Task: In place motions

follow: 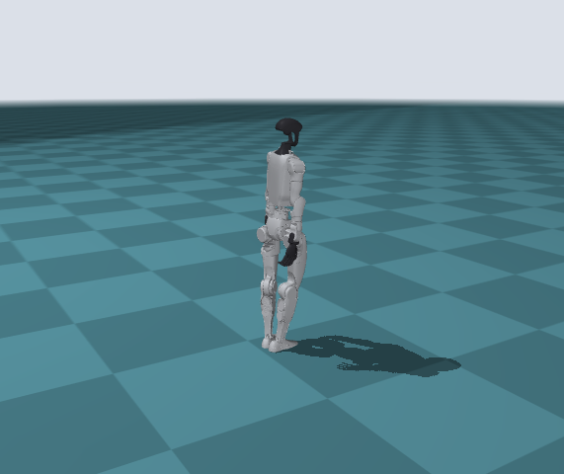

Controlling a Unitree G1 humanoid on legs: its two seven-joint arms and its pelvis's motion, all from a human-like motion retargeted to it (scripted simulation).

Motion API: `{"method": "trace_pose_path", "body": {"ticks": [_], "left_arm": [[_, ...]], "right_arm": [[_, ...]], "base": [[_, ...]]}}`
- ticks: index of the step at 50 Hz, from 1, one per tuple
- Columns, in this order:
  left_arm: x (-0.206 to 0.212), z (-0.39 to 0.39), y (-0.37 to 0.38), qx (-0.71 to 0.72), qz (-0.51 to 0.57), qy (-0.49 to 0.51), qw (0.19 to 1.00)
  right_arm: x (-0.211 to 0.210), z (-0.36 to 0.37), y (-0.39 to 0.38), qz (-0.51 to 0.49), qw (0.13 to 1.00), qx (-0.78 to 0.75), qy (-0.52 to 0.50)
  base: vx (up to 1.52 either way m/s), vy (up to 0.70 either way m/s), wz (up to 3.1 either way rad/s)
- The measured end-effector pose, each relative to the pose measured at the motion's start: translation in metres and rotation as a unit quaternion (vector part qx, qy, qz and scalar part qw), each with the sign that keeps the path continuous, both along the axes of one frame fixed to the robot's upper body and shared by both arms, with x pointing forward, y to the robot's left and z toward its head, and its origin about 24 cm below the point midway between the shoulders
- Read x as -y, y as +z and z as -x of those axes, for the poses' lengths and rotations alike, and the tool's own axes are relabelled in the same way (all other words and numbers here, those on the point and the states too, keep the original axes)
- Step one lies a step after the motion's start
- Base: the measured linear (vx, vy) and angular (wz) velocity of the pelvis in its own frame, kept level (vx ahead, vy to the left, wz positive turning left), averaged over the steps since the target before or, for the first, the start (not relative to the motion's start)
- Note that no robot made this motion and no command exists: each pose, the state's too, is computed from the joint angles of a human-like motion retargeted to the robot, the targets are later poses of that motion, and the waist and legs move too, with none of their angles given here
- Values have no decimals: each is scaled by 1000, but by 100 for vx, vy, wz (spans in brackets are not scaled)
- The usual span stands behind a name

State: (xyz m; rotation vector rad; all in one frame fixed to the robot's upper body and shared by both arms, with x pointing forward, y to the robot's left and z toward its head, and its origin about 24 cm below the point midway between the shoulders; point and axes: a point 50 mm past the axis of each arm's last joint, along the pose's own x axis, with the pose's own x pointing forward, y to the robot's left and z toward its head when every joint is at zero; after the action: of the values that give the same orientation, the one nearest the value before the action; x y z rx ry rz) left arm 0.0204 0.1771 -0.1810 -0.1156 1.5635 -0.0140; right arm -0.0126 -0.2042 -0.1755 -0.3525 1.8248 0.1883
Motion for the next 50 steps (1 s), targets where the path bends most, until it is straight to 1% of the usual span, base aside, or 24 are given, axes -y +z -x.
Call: {"method": "trace_pose_path", "body": {"ticks": [7,12,20,25,30,35,40,43,46,50], "left_arm": [[-5,-11,1,5,-3,-52,999],[-6,-29,3,30,-3,-77,997],[-5,-44,5,54,27,-88,994],[-6,-46,5,50,2,-101,994],[-5,-26,3,8,0,-24,1000],[-16,-10,4,-20,-7,44,999],[-32,0,5,-27,-49,50,997],[-35,14,5,-39,-54,57,996],[-29,37,5,-60,-47,87,993],[-8,68,5,-109,-38,151,982]], "right_arm": [[-11,-19,-3,-23,999,37,9],[-9,-23,-3,-30,999,43,14],[22,-23,3,6,999,18,50],[48,-18,10,38,999,13,11],[68,-7,17,72,997,-3,1],[74,-9,18,91,996,13,3],[62,-16,13,63,997,39,-3],[51,-22,9,44,998,46,-2],[40,-31,7,25,998,57,2],[23,-50,3,-10,996,89,4]], "base": [[10,-14,90],[19,-22,210],[16,-13,222],[18,0,244],[31,2,303],[35,-7,338],[45,-11,295],[53,-15,219],[53,-10,121],[40,-13,85]]}}
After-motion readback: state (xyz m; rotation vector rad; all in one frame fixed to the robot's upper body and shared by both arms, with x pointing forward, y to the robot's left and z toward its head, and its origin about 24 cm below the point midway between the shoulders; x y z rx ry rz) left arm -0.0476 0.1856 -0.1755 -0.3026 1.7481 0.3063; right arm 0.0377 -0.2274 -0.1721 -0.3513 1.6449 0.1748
